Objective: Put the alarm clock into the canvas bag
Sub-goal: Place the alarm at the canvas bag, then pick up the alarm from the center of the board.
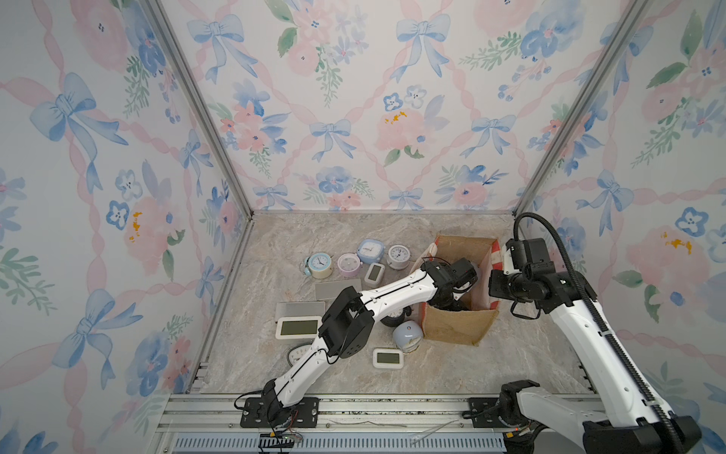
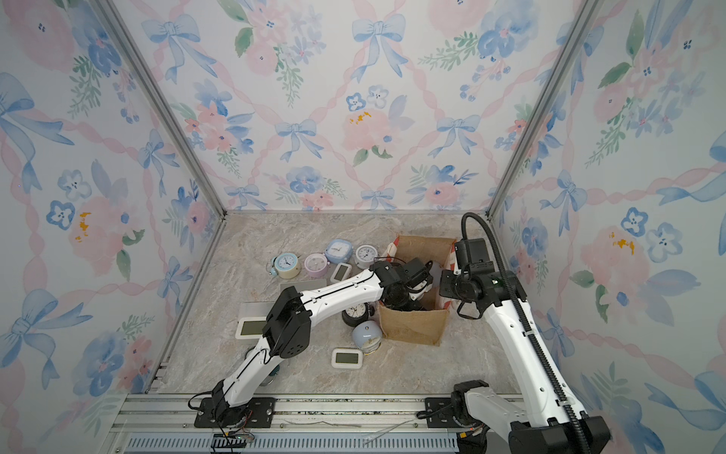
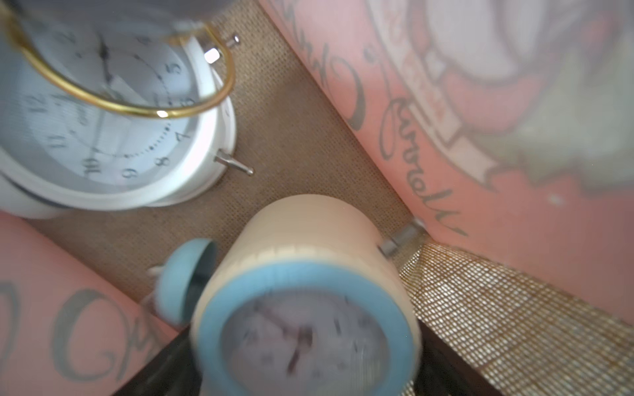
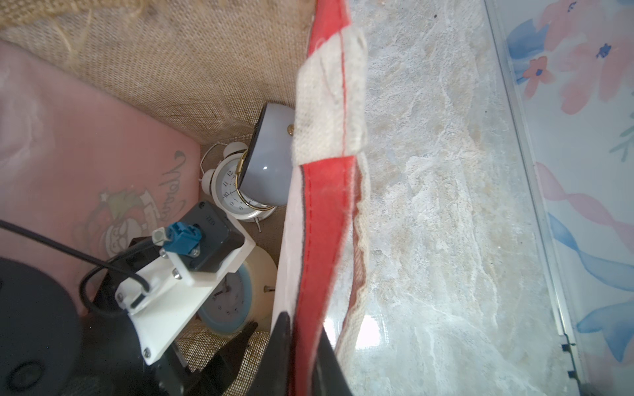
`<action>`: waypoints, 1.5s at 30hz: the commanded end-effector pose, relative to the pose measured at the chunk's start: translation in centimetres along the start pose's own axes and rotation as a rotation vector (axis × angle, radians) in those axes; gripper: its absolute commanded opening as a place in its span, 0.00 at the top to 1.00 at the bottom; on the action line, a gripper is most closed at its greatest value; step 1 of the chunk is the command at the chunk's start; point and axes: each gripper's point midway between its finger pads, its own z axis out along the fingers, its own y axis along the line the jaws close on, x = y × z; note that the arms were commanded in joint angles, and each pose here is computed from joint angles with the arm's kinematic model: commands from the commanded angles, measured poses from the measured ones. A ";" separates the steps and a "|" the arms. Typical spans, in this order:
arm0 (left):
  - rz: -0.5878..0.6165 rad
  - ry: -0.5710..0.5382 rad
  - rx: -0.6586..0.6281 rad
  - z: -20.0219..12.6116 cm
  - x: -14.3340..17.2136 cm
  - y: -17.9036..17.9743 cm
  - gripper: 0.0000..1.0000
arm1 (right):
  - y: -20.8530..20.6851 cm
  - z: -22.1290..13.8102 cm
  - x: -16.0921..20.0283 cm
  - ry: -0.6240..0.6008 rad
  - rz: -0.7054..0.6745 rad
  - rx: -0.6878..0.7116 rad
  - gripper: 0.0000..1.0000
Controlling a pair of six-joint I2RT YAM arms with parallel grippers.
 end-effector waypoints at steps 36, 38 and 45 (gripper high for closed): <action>-0.081 -0.428 -0.158 -20.2 -6.0 3.0 0.09 | 0.1 -0.3 -0.4 -0.004 -0.011 0.009 0.87; -0.092 -0.444 -0.178 -21.3 -5.7 3.7 0.09 | 0.1 -0.2 -0.3 -0.002 -0.010 0.007 0.87; -0.161 -0.449 -0.249 -23.5 -3.7 7.2 0.10 | 0.2 -0.1 -0.3 -0.001 -0.008 0.003 0.87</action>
